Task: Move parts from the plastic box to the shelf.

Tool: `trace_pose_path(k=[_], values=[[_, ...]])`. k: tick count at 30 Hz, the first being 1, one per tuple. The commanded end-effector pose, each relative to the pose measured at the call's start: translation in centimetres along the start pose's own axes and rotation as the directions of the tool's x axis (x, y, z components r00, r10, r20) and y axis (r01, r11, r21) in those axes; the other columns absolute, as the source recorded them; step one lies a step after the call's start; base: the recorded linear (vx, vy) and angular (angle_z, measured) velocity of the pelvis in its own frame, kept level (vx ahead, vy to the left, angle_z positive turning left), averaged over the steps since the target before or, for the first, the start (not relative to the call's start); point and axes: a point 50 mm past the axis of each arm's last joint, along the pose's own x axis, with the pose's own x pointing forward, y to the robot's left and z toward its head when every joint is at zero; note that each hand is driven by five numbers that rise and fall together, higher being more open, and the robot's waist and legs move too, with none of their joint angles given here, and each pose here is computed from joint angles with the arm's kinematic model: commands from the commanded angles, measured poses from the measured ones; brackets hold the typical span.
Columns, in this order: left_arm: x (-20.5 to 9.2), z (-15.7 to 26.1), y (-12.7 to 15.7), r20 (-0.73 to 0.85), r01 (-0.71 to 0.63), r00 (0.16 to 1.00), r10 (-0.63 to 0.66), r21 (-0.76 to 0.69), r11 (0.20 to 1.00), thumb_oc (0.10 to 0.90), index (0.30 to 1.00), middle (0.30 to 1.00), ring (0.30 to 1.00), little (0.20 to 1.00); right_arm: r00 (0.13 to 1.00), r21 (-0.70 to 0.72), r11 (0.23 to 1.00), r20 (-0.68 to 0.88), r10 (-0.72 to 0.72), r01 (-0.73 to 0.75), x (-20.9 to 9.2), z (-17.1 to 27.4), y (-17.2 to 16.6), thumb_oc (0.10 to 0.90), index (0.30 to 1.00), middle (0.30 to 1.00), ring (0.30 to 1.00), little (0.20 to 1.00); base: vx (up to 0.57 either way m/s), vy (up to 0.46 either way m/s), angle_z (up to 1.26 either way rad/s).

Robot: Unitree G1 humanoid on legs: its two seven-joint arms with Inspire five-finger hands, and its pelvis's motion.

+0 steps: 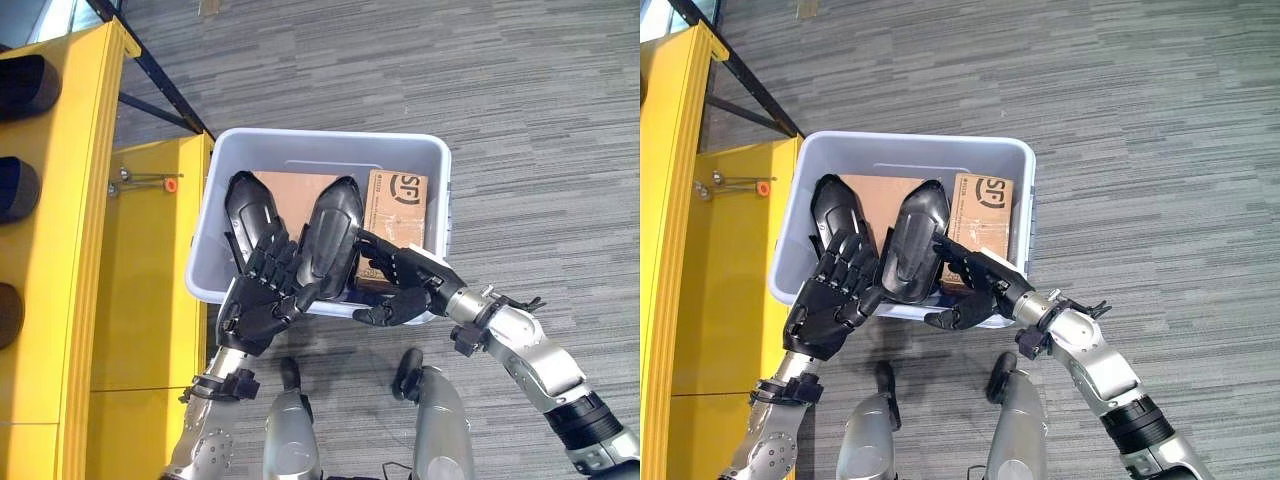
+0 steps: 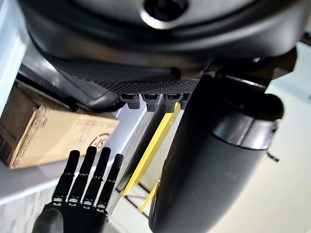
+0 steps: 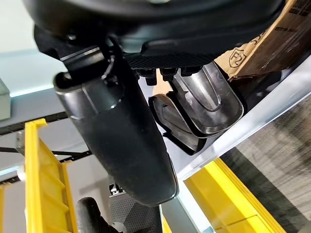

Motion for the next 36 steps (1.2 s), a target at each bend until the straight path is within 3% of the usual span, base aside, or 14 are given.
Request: trace_pose_path(k=[1,7,12,17,24,25,30,36], values=[[1.0,4.1,-2.5,0.235,0.134,0.961,-0.146,0.066,0.989,0.900,1.000,1.000,1.000,1.000,0.948,-0.070,0.993,0.298,0.115,-0.098,1.4,7.1,1.4,0.900,1.000,1.000,1.000,1.000,-0.01,0.002,0.11],[1.2,5.1,-2.4,0.296,0.084,0.949,-0.105,0.083,0.993,0.900,1.000,1.000,1.000,1.000,0.935,-0.031,0.990,0.326,0.140,-0.138,2.6,8.1,1.9,0.900,1.000,1.000,1.000,1.000,-0.02,0.002,0.13],[1.3,5.7,-2.2,0.366,0.134,0.925,-0.105,-0.055,0.989,0.900,1.000,1.000,1.000,1.000,0.919,0.000,0.984,0.357,0.167,-0.179,3.5,9.4,2.6,0.900,1.000,1.000,1.000,1.000,-0.04,0.025,0.09],[1.7,5.4,-2.8,0.350,0.171,0.925,-0.147,-0.037,0.985,0.900,1.000,1.000,1.000,1.000,0.900,0.074,0.981,0.416,0.131,-0.177,4.4,10.8,2.9,0.900,1.000,1.000,1.000,1.000,-0.03,0.020,0.13],[2.0,4.7,-4.0,0.333,0.208,0.927,-0.175,-0.066,0.976,0.900,1.000,1.000,1.000,1.000,0.922,0.225,0.974,0.384,-0.054,-0.037,5.7,10.5,1.9,0.900,1.000,1.000,1.000,1.000,-0.04,0.041,0.11],[2.1,4.6,-4.1,0.330,0.212,0.928,-0.175,-0.080,0.974,0.900,1.000,1.000,1.000,1.000,0.915,0.237,0.971,0.382,-0.133,0.042,5.8,10.1,1.5,0.900,1.000,1.000,1.000,1.000,-0.02,0.035,0.10],[2.5,4.3,-4.5,0.324,0.220,0.928,-0.186,-0.074,0.973,0.900,1.000,1.000,1.000,1.000,0.850,0.286,0.922,0.384,-0.361,0.262,5.8,9.4,-0.4,0.900,1.000,1.000,1.000,1.000,0.00,0.048,0.04],[3.4,4.8,-5.1,0.366,0.153,0.923,-0.120,-0.062,0.986,0.900,1.000,1.000,1.000,1.000,0.750,0.419,0.829,0.392,-0.533,0.371,5.3,9.5,-0.5,0.900,1.000,1.000,1.000,1.000,0.00,0.045,-0.03]])
